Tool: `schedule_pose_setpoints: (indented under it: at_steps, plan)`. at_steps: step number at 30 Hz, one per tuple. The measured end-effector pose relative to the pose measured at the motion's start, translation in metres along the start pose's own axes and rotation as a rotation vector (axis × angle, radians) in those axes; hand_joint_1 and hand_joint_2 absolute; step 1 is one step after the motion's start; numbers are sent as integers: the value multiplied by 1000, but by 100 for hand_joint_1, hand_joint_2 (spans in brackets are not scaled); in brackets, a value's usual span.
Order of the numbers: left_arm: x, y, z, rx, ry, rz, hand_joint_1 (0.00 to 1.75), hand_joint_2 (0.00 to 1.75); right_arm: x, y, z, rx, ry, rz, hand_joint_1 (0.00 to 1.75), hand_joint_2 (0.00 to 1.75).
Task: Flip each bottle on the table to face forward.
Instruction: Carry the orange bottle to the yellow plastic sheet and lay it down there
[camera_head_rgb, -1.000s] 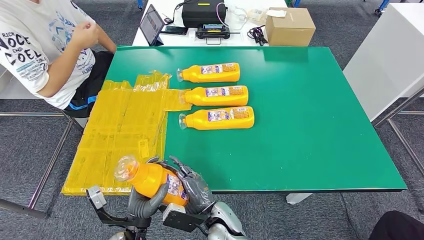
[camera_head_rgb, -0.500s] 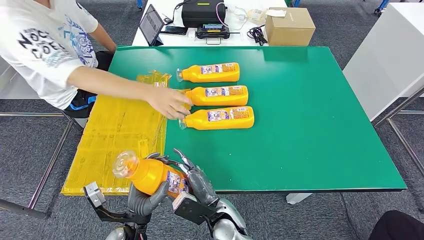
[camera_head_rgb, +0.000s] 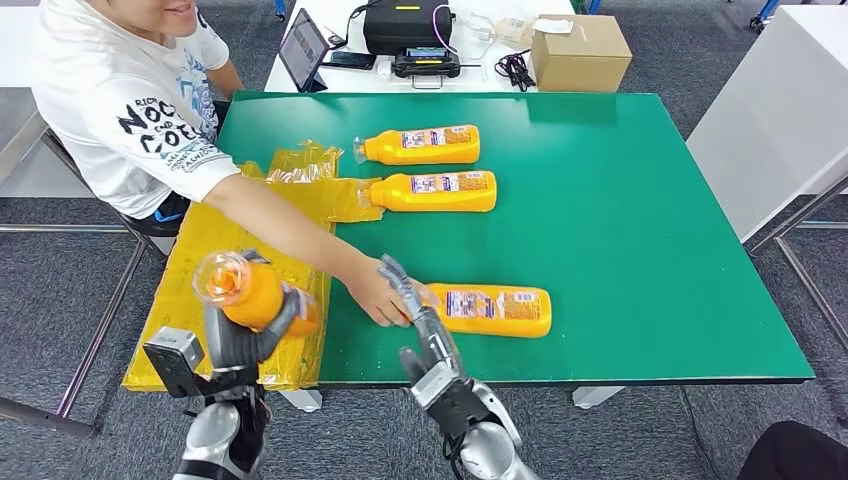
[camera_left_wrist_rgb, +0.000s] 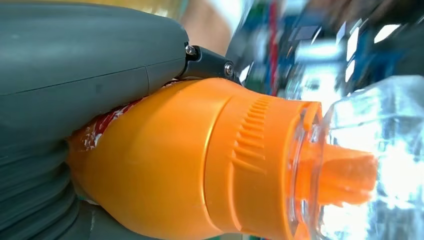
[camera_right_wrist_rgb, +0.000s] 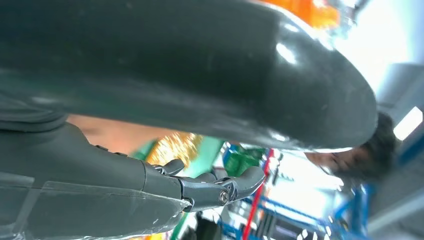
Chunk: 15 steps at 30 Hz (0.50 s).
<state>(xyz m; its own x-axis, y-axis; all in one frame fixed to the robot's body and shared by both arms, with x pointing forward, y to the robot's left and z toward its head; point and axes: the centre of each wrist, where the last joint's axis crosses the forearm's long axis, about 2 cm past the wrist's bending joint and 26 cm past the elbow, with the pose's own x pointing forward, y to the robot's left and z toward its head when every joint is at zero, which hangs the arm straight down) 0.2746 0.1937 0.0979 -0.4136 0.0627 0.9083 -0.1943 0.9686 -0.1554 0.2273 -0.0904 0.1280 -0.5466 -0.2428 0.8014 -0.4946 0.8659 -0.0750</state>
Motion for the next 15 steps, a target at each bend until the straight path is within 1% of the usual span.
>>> schedule_pose_setpoints:
  at_steps: [4, 8, 10, 15]
  plan:
    - [0, 9, -17, 96, -91, -163, 175, 175, 5, -5, -3, -31, -26, 0, 0, 0]
    - [3, 13, -32, 152, -202, -373, 175, 175, 6, -7, -4, -35, -34, 4, 0, 0]
    - [4, 14, -37, 160, -221, -405, 175, 175, 7, -7, -5, -35, -37, 6, 0, 0]
    - [3, 15, -41, 161, -224, -415, 175, 175, 7, -7, -5, -36, -39, 7, 0, 0]
